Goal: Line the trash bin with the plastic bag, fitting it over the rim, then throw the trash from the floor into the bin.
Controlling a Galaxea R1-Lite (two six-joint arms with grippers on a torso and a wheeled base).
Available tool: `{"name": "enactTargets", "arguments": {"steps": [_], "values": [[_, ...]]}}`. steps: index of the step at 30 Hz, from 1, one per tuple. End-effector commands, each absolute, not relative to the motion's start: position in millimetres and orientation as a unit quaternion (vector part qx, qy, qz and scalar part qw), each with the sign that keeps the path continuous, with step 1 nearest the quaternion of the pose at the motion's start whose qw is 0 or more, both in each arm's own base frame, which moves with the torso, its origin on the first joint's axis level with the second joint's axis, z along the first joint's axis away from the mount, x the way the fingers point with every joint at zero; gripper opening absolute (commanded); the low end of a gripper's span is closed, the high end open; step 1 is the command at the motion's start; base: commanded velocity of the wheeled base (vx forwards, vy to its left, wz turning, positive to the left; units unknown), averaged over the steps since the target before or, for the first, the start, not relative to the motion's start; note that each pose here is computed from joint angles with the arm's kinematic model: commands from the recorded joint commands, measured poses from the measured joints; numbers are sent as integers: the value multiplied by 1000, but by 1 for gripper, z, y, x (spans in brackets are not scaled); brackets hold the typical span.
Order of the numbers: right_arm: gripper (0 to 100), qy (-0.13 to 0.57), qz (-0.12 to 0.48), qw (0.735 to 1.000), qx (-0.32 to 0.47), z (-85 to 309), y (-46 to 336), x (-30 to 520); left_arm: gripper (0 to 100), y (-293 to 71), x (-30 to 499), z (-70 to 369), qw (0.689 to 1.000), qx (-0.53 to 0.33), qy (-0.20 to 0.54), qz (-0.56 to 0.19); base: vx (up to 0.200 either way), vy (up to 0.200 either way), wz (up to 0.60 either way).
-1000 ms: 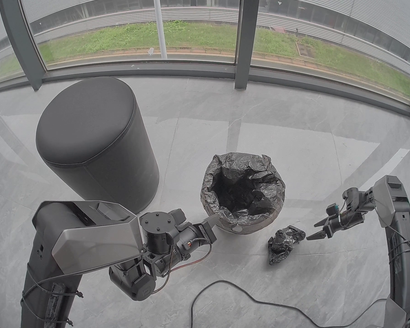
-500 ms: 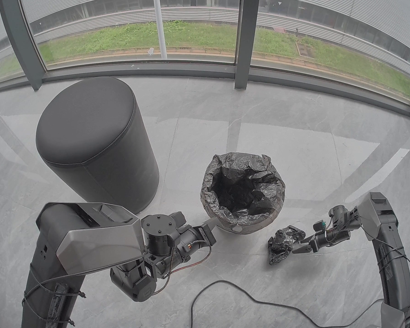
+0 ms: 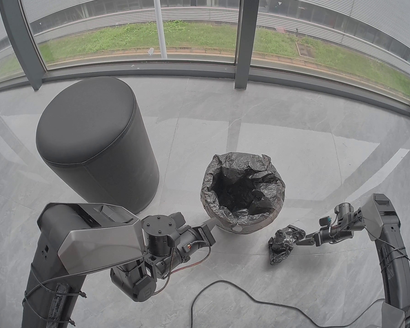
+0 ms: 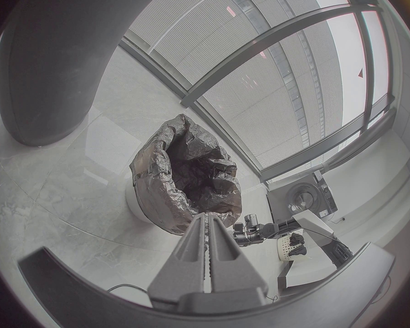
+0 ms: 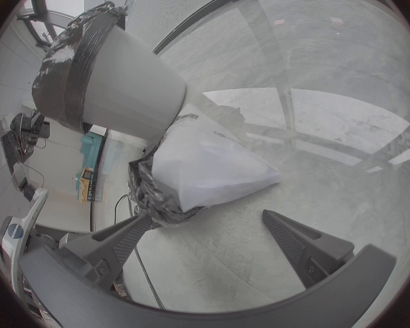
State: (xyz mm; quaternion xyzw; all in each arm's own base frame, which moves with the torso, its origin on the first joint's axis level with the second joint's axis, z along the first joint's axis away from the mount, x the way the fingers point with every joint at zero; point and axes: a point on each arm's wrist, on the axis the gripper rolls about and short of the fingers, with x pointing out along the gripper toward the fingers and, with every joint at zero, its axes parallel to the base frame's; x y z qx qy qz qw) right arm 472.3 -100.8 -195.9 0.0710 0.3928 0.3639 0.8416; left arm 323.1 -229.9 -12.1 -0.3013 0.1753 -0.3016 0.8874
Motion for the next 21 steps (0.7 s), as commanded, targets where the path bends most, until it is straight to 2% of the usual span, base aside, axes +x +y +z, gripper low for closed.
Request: {"name": "enactTargets", "arguments": {"steps": [1, 6, 8, 11, 21], "values": [[100, 382, 365, 846, 74, -195, -99, 475, 0, -230, 323, -16, 888, -300, 180, -300, 0, 0, 0], [100, 353, 355, 861, 89, -189, -91, 488, 0, -230, 323, -19, 888, -299, 182, -299, 0, 0, 0], [100, 326, 327, 876, 137, -179, -83, 503, 0, -230, 323, -19, 888, -299, 183, -299, 0, 0, 0], [100, 298, 311, 882, 188, -169, -75, 514, 0, -230, 323, -21, 888, -298, 185, -298, 0, 0, 0], [100, 307, 311, 874, 212, -168, -61, 517, 0, -230, 323, -27, 888, -296, 191, -296, 0, 0, 0]]}}
